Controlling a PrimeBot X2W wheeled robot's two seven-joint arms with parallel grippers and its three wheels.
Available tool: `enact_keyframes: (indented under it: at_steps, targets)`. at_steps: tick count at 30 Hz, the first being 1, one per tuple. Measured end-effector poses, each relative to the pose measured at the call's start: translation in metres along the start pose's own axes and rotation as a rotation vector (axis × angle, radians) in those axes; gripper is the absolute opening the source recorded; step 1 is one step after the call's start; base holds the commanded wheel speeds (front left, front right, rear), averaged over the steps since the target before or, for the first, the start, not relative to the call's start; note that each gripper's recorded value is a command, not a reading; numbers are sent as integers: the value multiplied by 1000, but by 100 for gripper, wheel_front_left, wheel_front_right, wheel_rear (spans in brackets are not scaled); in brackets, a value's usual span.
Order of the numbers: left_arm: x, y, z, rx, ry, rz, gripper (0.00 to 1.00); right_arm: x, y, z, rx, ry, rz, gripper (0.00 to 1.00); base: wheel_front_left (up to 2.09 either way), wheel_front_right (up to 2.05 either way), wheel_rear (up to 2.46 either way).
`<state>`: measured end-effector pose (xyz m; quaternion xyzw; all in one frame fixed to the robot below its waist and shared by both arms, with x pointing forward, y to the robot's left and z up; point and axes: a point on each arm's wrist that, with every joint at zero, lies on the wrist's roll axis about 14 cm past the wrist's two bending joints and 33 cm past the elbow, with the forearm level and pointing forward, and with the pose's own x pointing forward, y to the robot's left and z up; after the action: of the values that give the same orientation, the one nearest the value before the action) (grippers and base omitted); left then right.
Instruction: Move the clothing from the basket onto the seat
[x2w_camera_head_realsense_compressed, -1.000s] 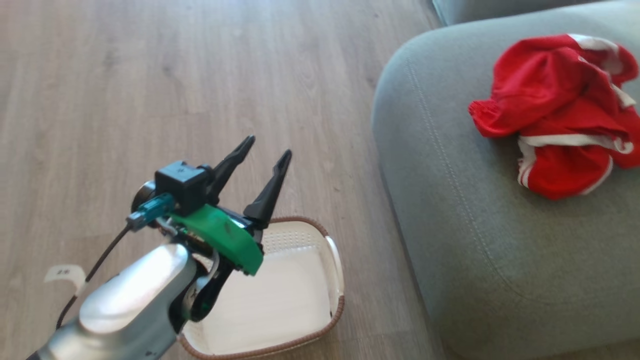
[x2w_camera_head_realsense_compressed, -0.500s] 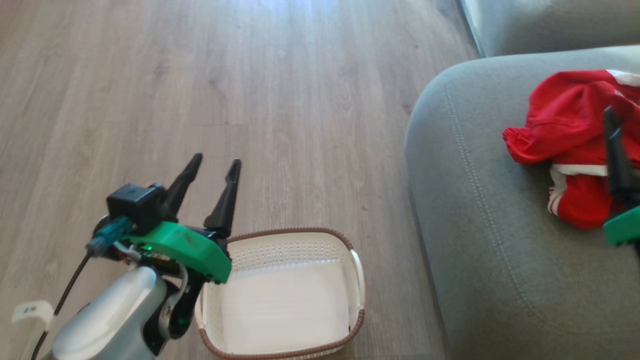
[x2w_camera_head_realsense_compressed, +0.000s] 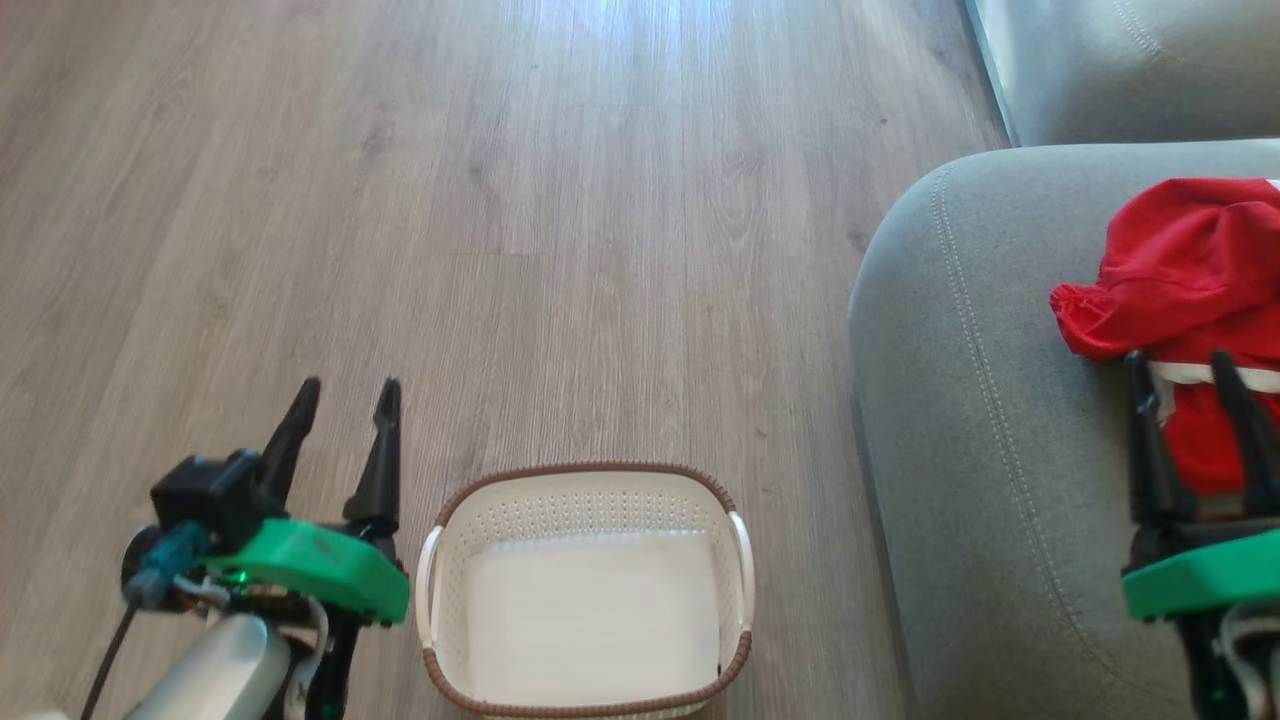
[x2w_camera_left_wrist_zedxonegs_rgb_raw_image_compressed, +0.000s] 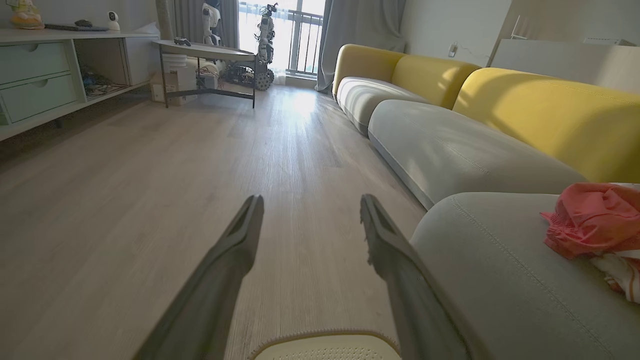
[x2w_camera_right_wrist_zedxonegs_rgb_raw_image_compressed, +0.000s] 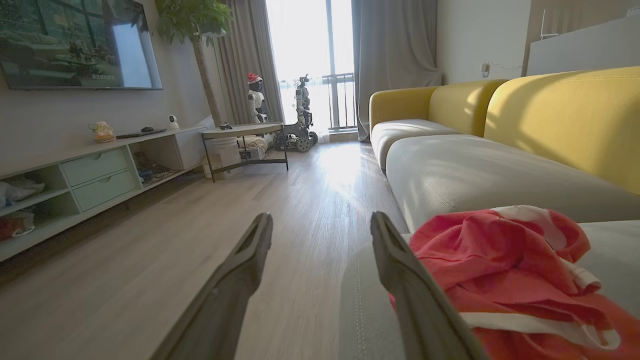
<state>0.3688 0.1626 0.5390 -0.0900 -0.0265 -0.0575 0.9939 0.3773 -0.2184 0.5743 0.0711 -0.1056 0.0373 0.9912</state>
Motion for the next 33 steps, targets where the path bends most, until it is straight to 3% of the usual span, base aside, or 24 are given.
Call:
enact_keyframes:
  at_steps: [20, 33]
  targets:
    - [-27, 27, -34, 72, 22, 84, 100, -24, 26, -44, 49, 69, 21, 100, 0, 0, 0]
    - [-24, 30, -35, 93, 7, 85, 100, -24, 26, -44, 43, 66, 20, 100, 0, 0, 0]
